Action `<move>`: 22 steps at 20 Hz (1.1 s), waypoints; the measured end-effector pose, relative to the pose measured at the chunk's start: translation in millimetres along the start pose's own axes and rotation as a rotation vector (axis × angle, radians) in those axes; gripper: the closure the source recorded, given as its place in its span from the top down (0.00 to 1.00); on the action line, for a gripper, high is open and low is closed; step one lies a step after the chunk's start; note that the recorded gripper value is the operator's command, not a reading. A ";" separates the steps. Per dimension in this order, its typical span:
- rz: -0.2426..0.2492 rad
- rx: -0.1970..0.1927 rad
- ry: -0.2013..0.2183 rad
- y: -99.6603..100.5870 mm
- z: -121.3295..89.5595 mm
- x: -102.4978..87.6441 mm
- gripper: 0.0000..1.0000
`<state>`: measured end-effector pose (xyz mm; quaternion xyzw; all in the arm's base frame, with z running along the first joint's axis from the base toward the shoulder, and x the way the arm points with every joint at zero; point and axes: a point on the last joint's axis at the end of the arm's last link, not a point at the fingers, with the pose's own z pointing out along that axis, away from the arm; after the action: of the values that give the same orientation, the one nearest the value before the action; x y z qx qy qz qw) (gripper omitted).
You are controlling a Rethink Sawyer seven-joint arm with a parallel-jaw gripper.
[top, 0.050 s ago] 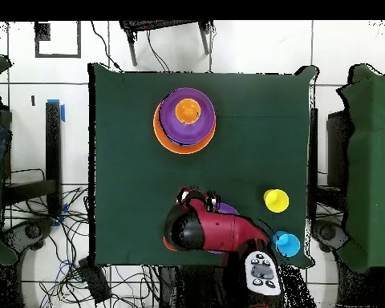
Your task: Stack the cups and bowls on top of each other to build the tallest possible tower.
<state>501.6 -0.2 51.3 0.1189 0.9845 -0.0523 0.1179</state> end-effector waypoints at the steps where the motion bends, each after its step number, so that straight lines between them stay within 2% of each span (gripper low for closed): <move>1: 0.000 0.000 0.001 -0.2 1.2 1.0 1.00; 6: -0.008 0.000 -0.002 1.9 10.9 9.4 1.00; 15: -0.012 0.003 0.025 1.5 24.5 24.2 1.00; 22: -0.014 0.000 0.030 2.2 32.7 31.7 1.00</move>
<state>479.4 4.7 11.8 0.1129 0.9869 -0.0515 0.1029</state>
